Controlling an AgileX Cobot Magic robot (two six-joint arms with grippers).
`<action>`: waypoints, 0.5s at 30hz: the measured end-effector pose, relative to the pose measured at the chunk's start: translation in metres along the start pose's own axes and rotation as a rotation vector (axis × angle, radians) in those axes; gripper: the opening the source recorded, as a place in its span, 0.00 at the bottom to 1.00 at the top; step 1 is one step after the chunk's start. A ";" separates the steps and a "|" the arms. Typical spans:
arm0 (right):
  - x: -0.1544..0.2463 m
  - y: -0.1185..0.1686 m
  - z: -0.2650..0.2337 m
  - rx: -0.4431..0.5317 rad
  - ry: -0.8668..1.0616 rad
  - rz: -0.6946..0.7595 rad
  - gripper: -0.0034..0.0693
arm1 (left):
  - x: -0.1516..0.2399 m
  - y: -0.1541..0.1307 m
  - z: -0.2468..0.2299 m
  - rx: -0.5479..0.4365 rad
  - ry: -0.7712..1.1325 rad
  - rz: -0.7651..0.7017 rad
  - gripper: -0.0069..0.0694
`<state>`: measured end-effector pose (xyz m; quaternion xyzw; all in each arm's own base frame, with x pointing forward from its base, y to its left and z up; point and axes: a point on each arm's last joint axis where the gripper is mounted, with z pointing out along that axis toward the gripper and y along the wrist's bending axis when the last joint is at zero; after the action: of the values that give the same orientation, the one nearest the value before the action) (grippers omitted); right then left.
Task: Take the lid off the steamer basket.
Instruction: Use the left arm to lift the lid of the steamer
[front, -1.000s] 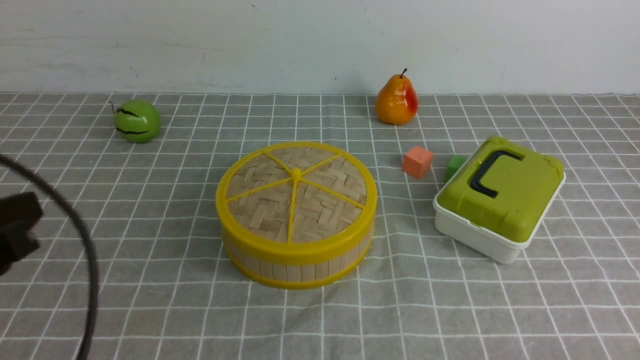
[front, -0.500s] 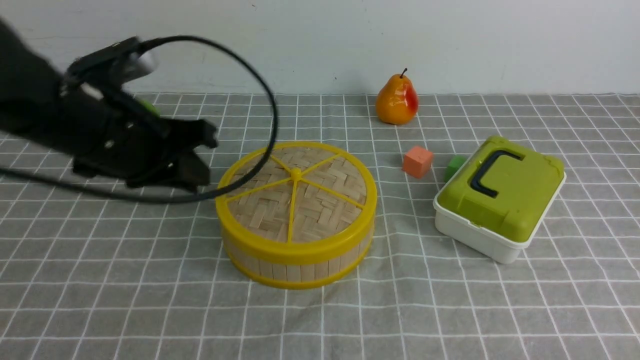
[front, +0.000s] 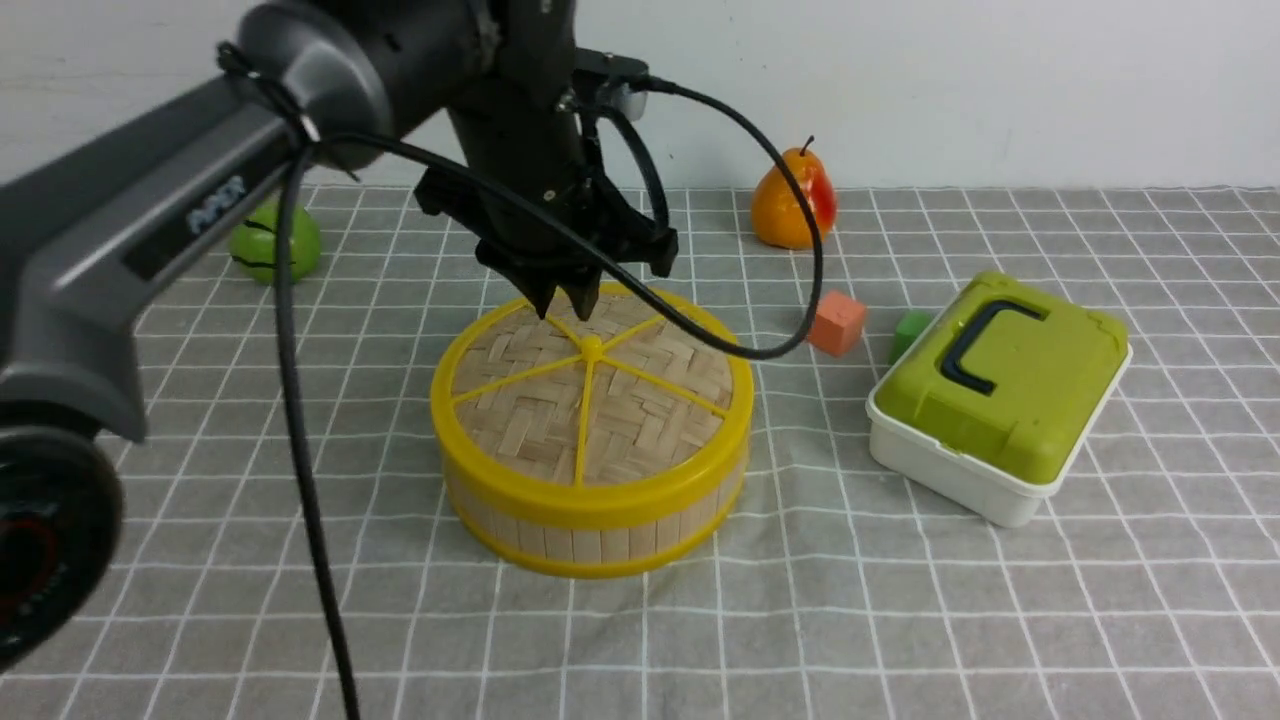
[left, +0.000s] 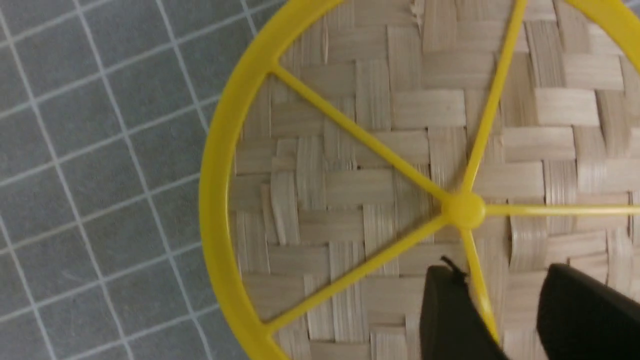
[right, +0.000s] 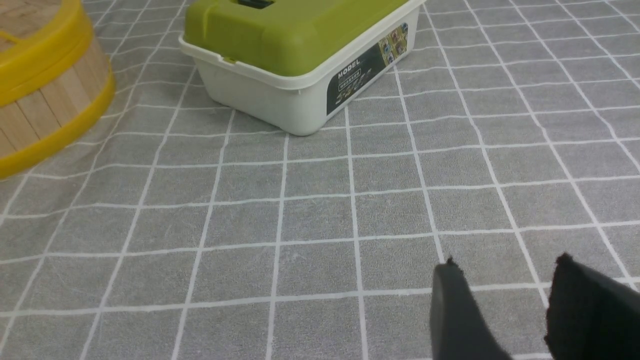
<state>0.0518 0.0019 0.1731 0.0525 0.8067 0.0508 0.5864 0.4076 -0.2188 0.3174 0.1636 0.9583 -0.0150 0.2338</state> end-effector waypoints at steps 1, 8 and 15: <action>0.000 0.000 0.000 0.000 0.000 0.000 0.38 | -0.001 -0.003 0.001 -0.004 -0.006 0.006 0.54; 0.000 0.000 0.000 0.000 0.000 0.000 0.38 | 0.001 -0.010 0.022 -0.036 0.031 0.031 0.65; 0.000 0.000 0.000 0.000 0.000 0.000 0.38 | 0.002 -0.011 0.047 -0.061 0.060 0.047 0.56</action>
<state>0.0518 0.0019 0.1731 0.0525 0.8067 0.0508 0.5864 0.4229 -0.2332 0.2743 0.1790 0.9608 0.0247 0.2102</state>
